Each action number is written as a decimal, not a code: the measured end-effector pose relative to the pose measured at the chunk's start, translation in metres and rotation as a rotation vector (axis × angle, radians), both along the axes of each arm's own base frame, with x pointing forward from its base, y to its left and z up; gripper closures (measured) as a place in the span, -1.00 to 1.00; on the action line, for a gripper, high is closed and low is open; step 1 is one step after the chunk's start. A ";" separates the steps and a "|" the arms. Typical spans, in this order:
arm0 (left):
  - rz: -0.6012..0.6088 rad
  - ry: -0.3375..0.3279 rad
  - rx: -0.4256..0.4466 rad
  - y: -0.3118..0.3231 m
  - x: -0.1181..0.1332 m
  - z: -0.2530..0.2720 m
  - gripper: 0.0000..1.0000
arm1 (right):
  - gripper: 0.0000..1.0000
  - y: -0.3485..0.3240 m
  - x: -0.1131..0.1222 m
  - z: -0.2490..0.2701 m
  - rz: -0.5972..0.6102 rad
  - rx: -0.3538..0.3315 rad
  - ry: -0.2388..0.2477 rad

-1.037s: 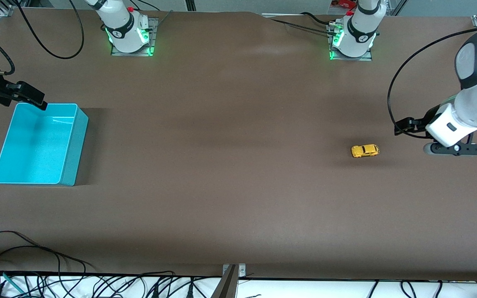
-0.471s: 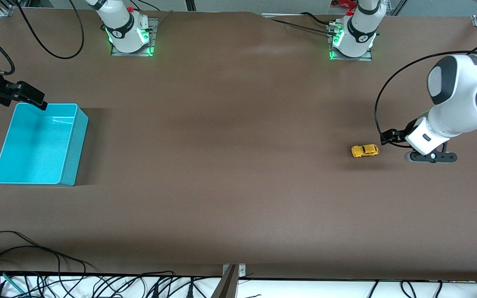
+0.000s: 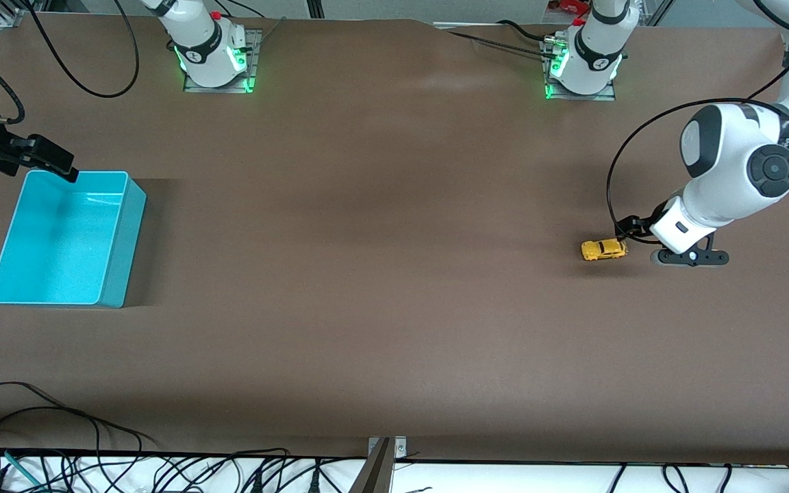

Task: Wind up and store yellow beetle car
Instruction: 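Move the left gripper over the yellow beetle car and lower it, then close the left gripper on the yellow car, pressing it onto the table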

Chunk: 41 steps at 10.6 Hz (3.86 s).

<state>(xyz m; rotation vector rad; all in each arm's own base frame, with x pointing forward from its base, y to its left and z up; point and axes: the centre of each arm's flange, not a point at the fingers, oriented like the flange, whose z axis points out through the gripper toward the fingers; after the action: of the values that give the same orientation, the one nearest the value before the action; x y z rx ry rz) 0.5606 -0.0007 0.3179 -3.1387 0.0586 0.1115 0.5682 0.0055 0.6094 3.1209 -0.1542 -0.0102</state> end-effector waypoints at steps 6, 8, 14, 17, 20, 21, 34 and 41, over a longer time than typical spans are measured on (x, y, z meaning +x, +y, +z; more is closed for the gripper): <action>-0.553 0.000 -0.038 0.002 -0.024 -0.038 -1.00 | -1.00 0.002 0.000 0.000 0.004 0.000 -0.001; -0.735 -0.001 -0.050 0.002 -0.023 -0.042 -1.00 | -1.00 0.008 0.000 0.002 0.015 0.001 -0.004; -1.210 -0.009 -0.077 0.002 -0.025 -0.090 -1.00 | -1.00 0.009 0.000 0.003 0.017 0.001 -0.006; -1.317 -0.015 -0.079 0.002 -0.024 -0.107 -1.00 | -1.00 0.010 0.000 0.003 0.018 0.001 -0.007; -1.326 0.000 -0.092 0.002 -0.027 -0.121 -1.00 | -1.00 0.010 0.000 0.004 0.018 0.001 -0.008; -1.328 0.003 -0.094 0.002 -0.027 -0.124 -0.96 | -1.00 0.010 0.000 0.004 0.018 0.001 -0.008; -1.551 0.034 -0.046 -0.006 -0.023 -0.121 0.19 | -1.00 0.010 0.000 0.004 0.018 0.001 -0.008; -1.485 0.035 -0.045 0.030 -0.021 -0.122 0.19 | -1.00 0.010 0.000 0.004 0.018 0.001 -0.008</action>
<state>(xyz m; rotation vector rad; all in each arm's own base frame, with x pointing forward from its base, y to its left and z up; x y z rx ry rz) 0.5397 0.0293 0.1964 -2.2659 2.1624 0.1301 0.5681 0.0155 0.6131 3.1234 -0.1260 0.0023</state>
